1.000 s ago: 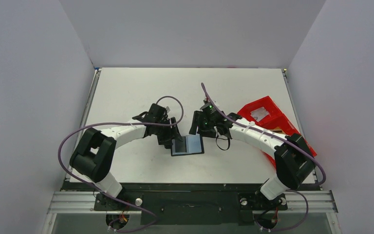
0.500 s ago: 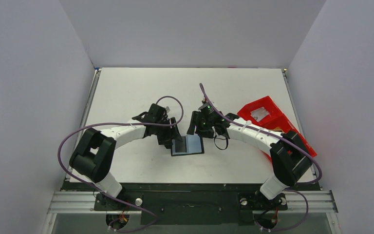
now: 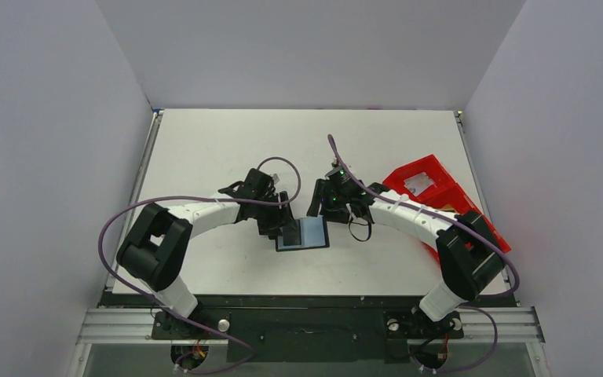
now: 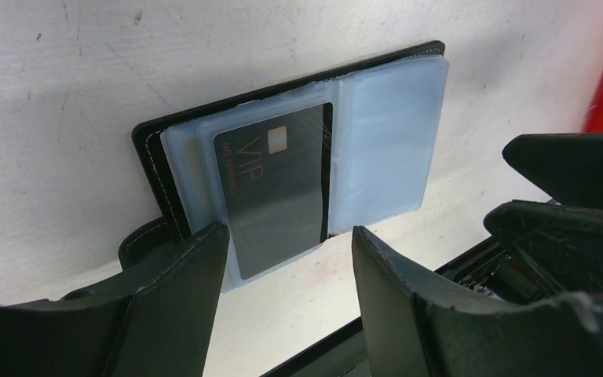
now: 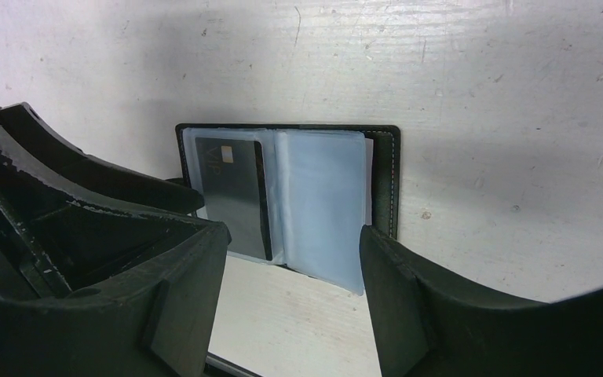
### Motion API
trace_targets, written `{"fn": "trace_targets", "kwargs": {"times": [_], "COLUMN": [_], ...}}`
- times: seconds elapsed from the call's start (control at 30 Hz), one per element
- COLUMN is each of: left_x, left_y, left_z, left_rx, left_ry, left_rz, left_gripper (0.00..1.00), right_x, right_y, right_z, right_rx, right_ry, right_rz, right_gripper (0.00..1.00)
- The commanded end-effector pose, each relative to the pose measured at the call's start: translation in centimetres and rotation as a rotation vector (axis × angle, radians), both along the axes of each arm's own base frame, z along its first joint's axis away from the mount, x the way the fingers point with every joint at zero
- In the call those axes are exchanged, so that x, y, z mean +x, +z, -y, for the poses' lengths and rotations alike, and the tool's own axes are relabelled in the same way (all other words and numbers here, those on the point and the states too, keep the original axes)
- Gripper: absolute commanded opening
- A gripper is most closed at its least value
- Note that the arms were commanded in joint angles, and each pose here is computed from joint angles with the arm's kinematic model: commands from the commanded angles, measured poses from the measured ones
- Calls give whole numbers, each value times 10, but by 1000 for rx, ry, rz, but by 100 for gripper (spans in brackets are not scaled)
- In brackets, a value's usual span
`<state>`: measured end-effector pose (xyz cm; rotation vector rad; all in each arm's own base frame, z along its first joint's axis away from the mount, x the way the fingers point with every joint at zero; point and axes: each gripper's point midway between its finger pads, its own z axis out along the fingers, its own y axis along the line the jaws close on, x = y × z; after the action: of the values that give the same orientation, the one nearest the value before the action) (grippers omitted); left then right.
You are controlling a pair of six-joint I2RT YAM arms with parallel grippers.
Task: Take the credit cards out of the card holder
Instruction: Remove the credit card from the card holder.
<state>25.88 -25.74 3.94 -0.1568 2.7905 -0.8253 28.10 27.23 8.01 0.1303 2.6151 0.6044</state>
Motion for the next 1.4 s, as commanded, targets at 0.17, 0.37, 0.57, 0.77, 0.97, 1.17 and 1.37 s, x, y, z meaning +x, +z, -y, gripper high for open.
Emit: {"fn": "trace_targets", "kwargs": {"times": [0.17, 0.37, 0.57, 0.77, 0.97, 1.17, 1.37], "left_x": [16, 16, 16, 16, 16, 17, 17], "left_y": [7, 6, 4, 5, 6, 7, 7], "left_z": [18, 22, 23, 25, 26, 26, 28], "left_rx": [-27, -33, -35, -41, -43, -43, -42], "left_ry": [-9, -6, 3, 3, 3, 1, -2], "left_rz": [43, 35, 27, 26, 27, 29, 28], "left_gripper": [57, 57, 57, 57, 56, 56, 56], "right_x": [8, 5, 3, 4, 1, -3, -6], "right_y": [27, 22, 10, 1, -16, -32, -45], "right_z": [-4, -9, -11, -24, -31, -35, -36], "right_rx": [66, 157, 258, 355, 379, 369, 355], "right_ry": [-10, -16, -40, -43, -51, -52, -55], "right_rz": [73, 37, -11, -36, -76, -102, -125], "right_gripper": [58, 52, 45, 34, 30, 26, 23]}}
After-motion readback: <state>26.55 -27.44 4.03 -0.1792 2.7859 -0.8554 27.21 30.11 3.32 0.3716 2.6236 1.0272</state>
